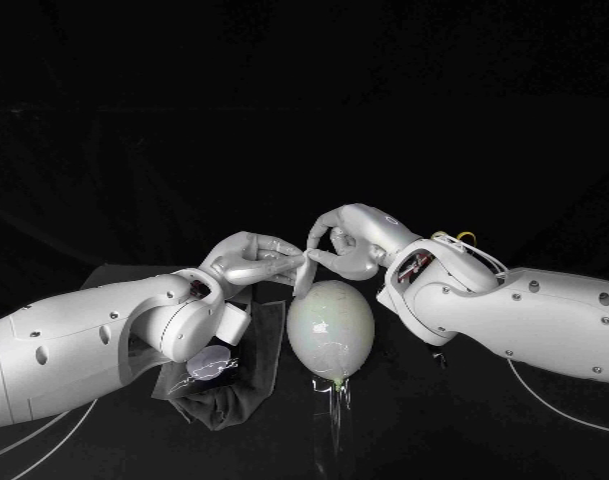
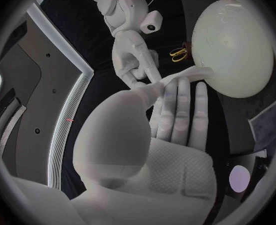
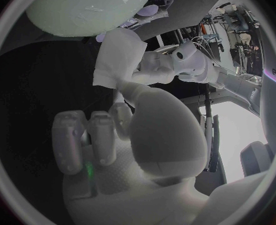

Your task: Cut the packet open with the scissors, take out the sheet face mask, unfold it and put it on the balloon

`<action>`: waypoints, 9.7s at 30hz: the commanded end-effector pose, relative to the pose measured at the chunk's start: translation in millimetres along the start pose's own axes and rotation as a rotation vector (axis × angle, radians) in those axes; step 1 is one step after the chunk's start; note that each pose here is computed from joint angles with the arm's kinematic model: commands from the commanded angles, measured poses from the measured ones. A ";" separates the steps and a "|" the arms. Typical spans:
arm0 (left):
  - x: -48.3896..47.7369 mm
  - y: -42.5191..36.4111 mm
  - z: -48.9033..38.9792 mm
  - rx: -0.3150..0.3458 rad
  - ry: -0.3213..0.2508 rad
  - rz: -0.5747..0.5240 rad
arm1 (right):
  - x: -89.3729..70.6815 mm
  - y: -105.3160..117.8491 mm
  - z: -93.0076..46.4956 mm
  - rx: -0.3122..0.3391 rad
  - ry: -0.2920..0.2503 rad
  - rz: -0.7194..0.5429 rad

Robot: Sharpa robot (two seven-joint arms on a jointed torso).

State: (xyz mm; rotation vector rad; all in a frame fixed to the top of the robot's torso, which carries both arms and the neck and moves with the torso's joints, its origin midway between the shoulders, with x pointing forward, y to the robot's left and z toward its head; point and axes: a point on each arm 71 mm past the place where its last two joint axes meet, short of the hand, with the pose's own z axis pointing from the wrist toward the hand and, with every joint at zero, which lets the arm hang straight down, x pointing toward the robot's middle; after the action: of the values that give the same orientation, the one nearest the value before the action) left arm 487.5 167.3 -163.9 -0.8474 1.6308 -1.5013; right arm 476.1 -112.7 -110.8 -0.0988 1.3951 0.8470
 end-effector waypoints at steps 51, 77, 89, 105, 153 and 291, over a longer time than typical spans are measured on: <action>4.0 -2.4 -4.7 0.002 0.055 -0.059 | -3.4 -4.4 -8.1 -0.057 0.039 0.087; 3.6 -5.3 -5.7 0.045 0.054 0.077 | -1.4 -7.5 -11.7 -0.058 0.104 0.101; 1.8 -7.0 -6.4 0.071 0.037 0.179 | -2.2 -8.2 -13.6 -0.058 0.106 0.103; 5.1 -11.2 -7.6 0.123 0.039 0.278 | 0.2 -9.5 -14.3 -0.049 0.147 0.101; 12.8 -33.1 -14.5 0.465 -0.014 0.703 | 4.7 -27.5 -17.6 0.199 0.220 0.325; -22.1 -55.3 47.4 0.188 -0.075 0.268 | -33.6 -65.7 20.1 0.570 -0.073 0.329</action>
State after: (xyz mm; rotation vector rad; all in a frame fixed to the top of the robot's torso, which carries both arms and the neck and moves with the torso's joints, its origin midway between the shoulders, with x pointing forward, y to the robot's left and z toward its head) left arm 538.4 160.2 -109.0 -0.5320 1.4373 -1.3535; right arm 532.0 -165.1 -103.2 0.6083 1.5386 0.6857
